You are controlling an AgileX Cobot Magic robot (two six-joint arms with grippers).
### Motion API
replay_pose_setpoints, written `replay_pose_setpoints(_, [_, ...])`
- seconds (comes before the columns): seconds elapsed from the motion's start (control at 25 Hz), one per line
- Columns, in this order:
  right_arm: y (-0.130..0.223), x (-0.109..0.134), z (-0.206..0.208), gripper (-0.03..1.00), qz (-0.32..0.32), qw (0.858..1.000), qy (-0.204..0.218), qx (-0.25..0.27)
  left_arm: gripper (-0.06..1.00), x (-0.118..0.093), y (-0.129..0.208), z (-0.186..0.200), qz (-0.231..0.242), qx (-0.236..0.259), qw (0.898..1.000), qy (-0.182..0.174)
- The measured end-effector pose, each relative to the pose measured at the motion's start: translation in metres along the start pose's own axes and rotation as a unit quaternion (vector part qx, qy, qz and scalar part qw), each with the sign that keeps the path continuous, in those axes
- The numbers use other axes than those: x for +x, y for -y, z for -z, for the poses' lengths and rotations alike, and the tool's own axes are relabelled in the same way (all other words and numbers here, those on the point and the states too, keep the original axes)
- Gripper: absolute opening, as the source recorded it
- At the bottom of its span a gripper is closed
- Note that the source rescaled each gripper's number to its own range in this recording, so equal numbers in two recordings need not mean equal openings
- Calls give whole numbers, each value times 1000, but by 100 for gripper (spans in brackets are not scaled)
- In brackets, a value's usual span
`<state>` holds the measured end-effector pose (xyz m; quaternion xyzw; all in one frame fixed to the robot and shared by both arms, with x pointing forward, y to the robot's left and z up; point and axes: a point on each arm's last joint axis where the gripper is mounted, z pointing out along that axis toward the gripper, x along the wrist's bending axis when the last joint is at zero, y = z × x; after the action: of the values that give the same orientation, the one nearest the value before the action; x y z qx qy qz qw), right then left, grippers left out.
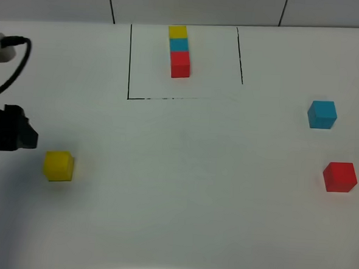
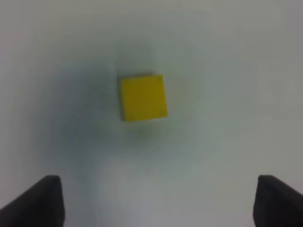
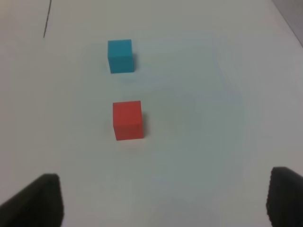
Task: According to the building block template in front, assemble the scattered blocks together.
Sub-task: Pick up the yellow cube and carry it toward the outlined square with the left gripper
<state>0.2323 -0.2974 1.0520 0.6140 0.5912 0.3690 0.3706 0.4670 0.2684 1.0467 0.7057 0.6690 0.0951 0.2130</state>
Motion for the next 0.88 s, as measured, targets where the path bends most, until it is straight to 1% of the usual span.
replay_pose_setpoints(0.08, [0, 0, 0, 74, 0, 1000, 0, 0, 85, -5, -7, -18, 3, 31, 999, -9])
replay_pose_setpoints(0.16, [0, 0, 0, 74, 0, 1000, 0, 0, 85, -7, -12, -38, 18, 62, 998, -27])
replay_pose_setpoints(0.24, [0, 0, 0, 74, 0, 1000, 0, 0, 85, -7, -17, -54, 28, 83, 995, -46])
replay_pose_setpoints(0.32, [0, 0, 0, 74, 0, 1000, 0, 0, 85, -7, -18, -69, 37, 99, 993, -54])
replay_pose_setpoints(0.4, [0, 0, 0, 74, 0, 1000, 0, 0, 85, -7, -18, -83, 39, 114, 991, -57])
replay_pose_setpoints(0.56, [0, 0, 0, 74, 0, 1000, 0, 0, 87, -13, -17, -108, 25, 135, 989, -58])
replay_pose_setpoints(0.88, [0, 0, 0, 74, 0, 1000, 0, 0, 87, -15, -24, -148, 15, 159, 985, -61])
